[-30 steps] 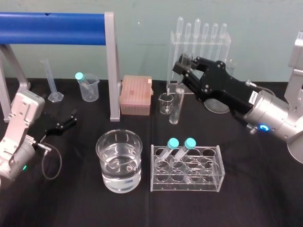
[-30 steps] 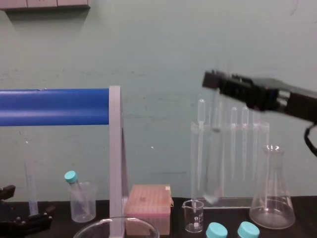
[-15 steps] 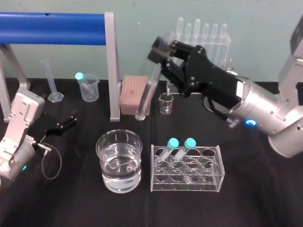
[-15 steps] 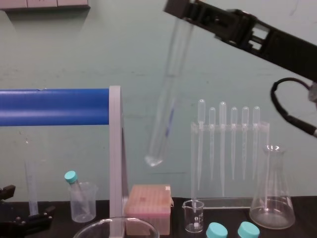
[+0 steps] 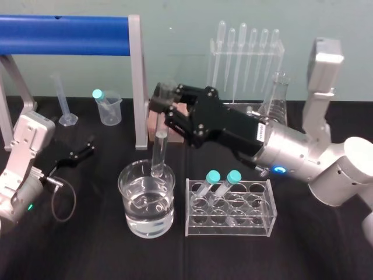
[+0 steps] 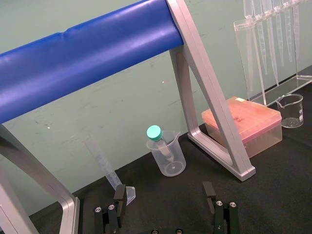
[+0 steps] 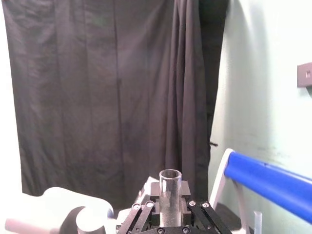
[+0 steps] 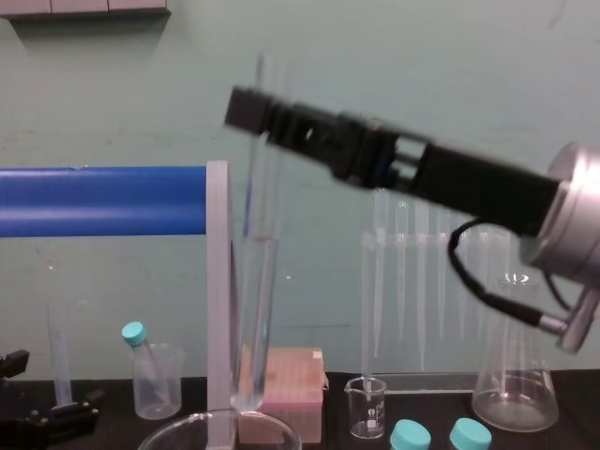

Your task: Hold the test tube with one hand and immerse one end into the beaker, then return it to the test tube rack.

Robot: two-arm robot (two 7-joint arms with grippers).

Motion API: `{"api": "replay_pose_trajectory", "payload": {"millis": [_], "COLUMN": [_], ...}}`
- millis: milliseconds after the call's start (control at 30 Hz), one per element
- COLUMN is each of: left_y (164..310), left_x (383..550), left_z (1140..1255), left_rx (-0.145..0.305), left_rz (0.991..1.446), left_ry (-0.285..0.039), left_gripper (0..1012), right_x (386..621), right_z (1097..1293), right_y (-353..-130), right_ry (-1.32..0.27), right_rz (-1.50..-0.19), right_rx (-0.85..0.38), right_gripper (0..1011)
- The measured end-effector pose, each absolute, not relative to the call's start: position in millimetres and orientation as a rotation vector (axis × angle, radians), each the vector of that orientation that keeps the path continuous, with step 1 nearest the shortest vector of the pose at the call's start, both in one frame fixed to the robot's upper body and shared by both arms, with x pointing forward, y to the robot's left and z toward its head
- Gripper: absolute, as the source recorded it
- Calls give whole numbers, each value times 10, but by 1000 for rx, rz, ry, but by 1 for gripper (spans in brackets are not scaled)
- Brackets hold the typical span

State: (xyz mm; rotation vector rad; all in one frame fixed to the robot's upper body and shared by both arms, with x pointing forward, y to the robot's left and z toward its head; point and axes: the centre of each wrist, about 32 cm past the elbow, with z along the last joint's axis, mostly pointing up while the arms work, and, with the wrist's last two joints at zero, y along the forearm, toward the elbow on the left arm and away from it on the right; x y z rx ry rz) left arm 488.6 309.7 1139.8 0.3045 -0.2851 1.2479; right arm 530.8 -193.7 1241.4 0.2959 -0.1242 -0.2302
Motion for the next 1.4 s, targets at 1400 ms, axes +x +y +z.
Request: {"api": "replay_pose_trajectory", "payload": {"millis": [1400], "left_y": [3097], "left_x": [4886], "left_z": [11398], "left_rx": [304], "left_rz": [1248], "left_ry": [-285], "left_gripper": [1000], "right_x": [5365], "right_z": [11923], "right_y": [-1492], "right_ry": [-27], "right_rz": [-347], "right_rx": [81], "right_gripper": [228]}}
